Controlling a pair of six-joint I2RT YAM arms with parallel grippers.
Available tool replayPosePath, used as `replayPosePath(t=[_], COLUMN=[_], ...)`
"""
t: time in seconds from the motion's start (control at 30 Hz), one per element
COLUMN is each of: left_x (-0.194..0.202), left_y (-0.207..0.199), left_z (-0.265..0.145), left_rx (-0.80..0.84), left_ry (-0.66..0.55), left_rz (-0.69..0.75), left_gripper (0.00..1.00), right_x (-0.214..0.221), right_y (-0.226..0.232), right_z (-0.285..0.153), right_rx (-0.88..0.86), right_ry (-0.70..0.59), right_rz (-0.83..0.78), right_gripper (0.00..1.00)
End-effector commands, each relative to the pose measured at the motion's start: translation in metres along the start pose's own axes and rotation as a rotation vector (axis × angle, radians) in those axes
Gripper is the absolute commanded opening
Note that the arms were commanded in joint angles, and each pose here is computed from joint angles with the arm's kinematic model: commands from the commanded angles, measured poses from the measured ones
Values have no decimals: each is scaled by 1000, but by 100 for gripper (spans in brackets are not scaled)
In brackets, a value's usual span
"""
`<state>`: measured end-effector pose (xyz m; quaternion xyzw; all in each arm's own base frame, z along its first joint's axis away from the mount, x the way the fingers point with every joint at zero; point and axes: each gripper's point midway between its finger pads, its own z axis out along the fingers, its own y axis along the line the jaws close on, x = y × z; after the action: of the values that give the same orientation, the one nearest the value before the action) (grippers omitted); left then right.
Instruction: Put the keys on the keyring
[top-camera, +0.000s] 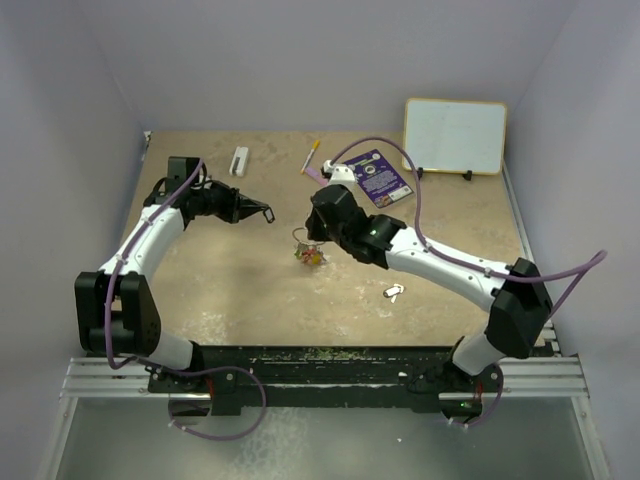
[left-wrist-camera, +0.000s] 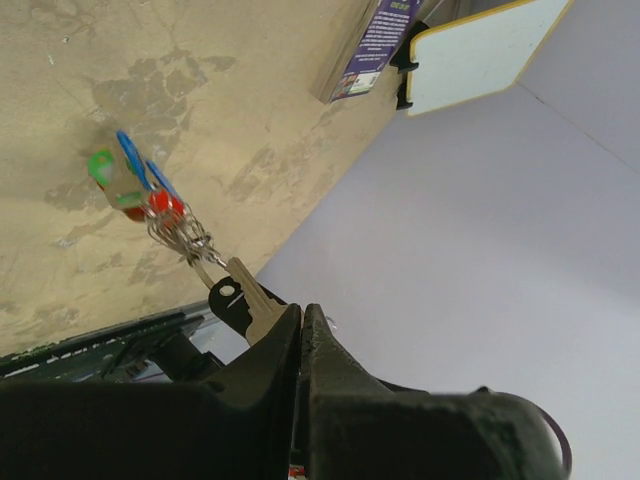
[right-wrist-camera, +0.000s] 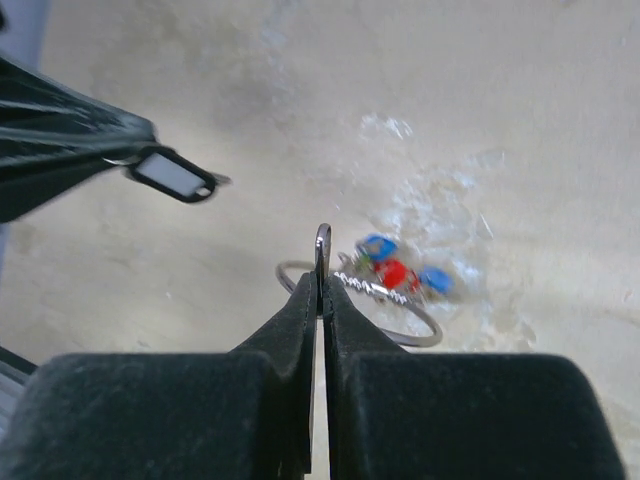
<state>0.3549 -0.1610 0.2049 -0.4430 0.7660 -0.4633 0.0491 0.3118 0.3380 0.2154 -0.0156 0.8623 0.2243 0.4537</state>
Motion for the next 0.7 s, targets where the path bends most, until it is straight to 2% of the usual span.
replayPosePath(t=[0.0,0.13,0.23,0.3,0.4,0.67], left_x=[-5,-6,-7,-8,-8,-8], left_y=[-10,-10,-11,-12,-11,-10], left_z=[-5,-5,-5,-5,-5,-6], left_rx=[31,29,30,31,28,26], left_ry=[-41,-47,-47,-48,-48,-50], left_rz=[-3,-1,1,7,9,13], left_gripper=[4,4,4,4,4,4], right_x=[-1,15,11,7,24,38], right_y=[3,-6,-35,-56,-92,-141], right_z=[-3,1,9,17,28,28], right_rx=[24,99,258,350,474,595], right_ry=[26,84,77,105,177,172], right_rz=[95,203,221,251,302,423], right_gripper=[0,0,0,0,0,0])
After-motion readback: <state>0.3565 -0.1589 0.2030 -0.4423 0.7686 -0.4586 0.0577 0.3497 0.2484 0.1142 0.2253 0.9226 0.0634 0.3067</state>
